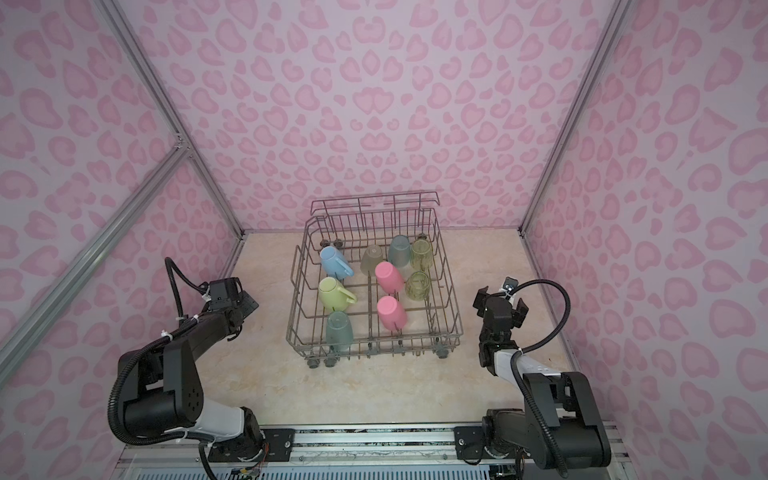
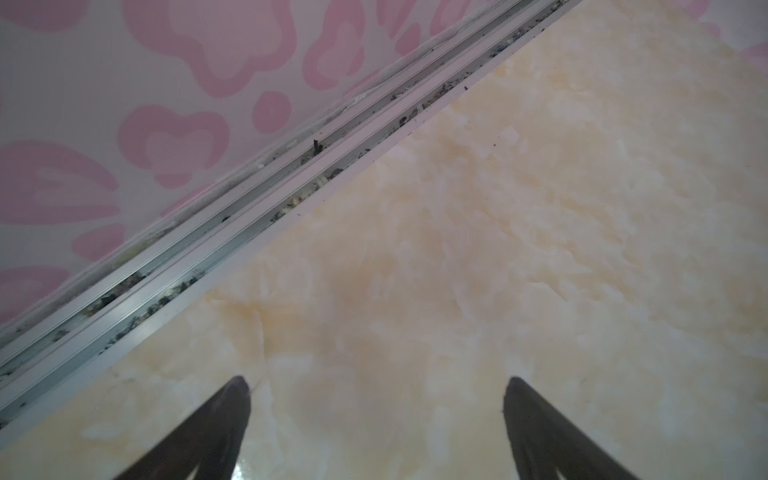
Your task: Load the cups into the dish rack
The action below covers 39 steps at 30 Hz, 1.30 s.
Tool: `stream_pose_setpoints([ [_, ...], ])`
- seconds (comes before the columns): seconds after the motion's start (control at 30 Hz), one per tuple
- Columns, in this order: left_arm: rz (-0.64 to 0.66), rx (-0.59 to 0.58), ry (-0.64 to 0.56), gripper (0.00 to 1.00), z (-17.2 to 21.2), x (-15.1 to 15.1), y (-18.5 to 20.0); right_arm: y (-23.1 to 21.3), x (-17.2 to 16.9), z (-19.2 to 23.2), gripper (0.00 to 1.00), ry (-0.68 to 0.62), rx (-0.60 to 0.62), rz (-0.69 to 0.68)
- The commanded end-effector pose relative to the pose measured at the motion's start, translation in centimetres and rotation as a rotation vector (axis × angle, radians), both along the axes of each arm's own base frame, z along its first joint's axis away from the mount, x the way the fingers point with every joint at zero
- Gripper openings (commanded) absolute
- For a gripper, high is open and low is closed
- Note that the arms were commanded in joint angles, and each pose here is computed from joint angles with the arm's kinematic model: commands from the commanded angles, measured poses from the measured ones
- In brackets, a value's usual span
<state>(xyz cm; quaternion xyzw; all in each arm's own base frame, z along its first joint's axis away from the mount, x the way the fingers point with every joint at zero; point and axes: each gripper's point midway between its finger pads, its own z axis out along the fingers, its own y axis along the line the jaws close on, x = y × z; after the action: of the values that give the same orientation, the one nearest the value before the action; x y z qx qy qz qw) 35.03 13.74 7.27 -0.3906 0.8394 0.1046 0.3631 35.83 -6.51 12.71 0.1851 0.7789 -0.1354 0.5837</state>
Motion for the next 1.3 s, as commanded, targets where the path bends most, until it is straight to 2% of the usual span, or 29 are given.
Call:
stream_pose_setpoints([
  [0.0,-0.084,0.010,-0.084,0.97,0.7,2.1,-0.5,-0.1,0.3,0.7,0.97,-0.042,-0.074,-0.017],
  [0.13,-0.145,-0.001,-0.102,0.97,0.2,3.3,-1.1,0.1,0.5,0.1,0.97,-0.040,-0.080,-0.013],
  [0.3,-0.179,0.037,-0.179,0.97,1.0,4.3,-1.2,0.2,0.8,-0.5,0.97,-0.054,-0.084,-0.004],
  [0.5,-0.321,0.052,-0.280,0.97,2.3,5.3,-3.1,0.9,1.4,-0.8,0.97,-0.040,-0.091,0.040],
  [0.63,-0.443,0.072,-0.379,0.97,3.7,4.9,-5.2,1.6,1.7,-1.0,0.97,-0.030,-0.107,0.071],
  [0.77,-0.505,0.118,-0.458,0.97,4.9,4.0,-6.6,1.9,1.7,-1.0,0.97,-0.036,-0.117,0.076],
  [0.93,-0.560,0.209,-0.481,0.97,5.6,3.6,-8.5,2.2,1.6,-1.7,0.98,-0.031,-0.113,0.099],
  [1.27,-0.613,0.274,-0.501,0.97,5.5,3.2,-10.1,2.4,1.0,-1.5,0.98,-0.078,-0.130,0.102],
])
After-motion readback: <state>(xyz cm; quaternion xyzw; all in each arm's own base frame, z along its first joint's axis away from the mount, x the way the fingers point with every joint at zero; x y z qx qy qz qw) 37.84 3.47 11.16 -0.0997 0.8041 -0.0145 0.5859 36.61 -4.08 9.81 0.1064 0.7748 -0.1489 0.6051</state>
